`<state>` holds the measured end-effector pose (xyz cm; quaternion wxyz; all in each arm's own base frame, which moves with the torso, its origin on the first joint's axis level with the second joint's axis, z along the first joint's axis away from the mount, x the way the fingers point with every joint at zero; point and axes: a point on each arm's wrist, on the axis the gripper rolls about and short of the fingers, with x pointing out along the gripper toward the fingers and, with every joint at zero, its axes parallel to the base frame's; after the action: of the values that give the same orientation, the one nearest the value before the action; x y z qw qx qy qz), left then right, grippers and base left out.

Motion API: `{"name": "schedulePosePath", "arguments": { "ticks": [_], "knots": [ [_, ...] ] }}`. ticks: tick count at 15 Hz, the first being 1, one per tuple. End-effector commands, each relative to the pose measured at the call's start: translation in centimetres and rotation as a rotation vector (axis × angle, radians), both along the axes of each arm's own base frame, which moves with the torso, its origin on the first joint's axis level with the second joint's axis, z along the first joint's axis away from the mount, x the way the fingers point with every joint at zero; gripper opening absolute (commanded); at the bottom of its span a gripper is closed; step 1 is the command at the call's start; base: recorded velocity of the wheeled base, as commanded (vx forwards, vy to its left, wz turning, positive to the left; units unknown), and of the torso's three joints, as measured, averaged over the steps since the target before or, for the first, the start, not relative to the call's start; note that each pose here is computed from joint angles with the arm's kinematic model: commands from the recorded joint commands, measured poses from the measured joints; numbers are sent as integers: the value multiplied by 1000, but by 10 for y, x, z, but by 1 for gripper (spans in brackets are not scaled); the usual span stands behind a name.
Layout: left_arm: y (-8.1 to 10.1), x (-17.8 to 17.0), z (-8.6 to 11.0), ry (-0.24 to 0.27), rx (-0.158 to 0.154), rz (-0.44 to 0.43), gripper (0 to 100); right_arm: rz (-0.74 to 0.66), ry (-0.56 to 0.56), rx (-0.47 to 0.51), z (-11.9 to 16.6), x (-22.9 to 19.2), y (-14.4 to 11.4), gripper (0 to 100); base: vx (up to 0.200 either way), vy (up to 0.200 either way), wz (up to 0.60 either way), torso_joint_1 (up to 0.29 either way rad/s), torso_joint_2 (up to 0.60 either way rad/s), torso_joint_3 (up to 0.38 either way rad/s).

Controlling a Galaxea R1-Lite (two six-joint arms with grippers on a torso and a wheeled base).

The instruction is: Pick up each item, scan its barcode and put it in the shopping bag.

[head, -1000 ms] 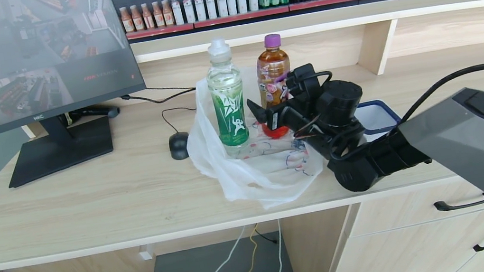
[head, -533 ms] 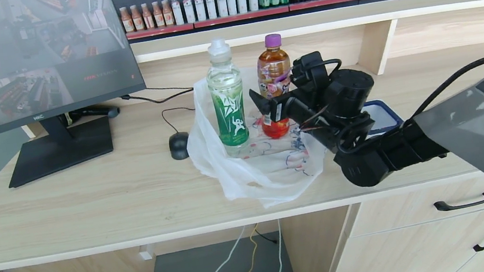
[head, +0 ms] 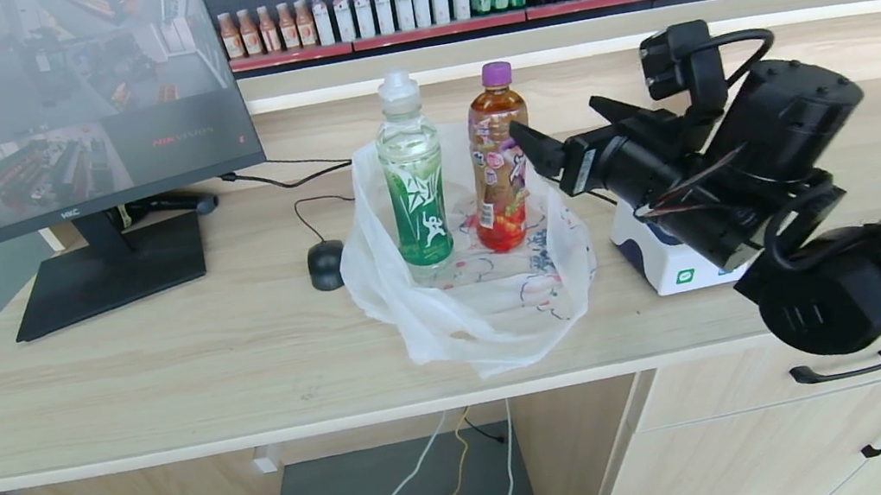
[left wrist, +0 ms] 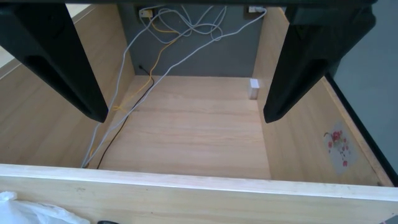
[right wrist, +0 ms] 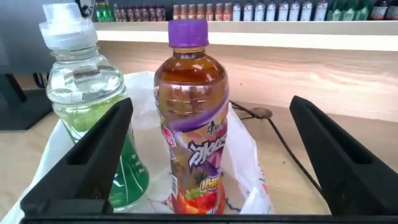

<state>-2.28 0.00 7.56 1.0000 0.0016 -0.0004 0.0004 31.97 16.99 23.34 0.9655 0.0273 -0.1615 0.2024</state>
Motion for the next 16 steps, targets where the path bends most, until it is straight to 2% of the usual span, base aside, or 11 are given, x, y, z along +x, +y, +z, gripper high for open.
{"name": "schedulePosePath", "arguments": {
  "ticks": [1,2,6,10,13,15,16],
  "knots": [
    [0,0,0,-1,0,2,100,-19,-26,50,21,-68,-41,100,0,0,0,0,0,0],
    [0,0,0,-1,0,2,100,-29,-9,40,14,-106,-64,100,0,0,0,0,0,0],
    [0,0,0,-1,0,2,100,-55,29,39,-20,-194,-113,100,0,0,0,0,0,0],
    [0,0,0,-1,0,1,100,-93,69,88,-56,-241,-137,100,0,0,0,0,0,0],
    [0,0,0,-1,1,2,100,-91,131,103,-68,-264,-148,100,0,0,0,0,0,0],
    [0,0,0,-1,1,1,100,-51,242,55,-102,-305,-166,100,0,0,0,0,0,0],
    [0,0,0,-1,1,1,100,-14,260,19,-120,-321,-173,100,0,0,0,0,0,0]
  ]
}}
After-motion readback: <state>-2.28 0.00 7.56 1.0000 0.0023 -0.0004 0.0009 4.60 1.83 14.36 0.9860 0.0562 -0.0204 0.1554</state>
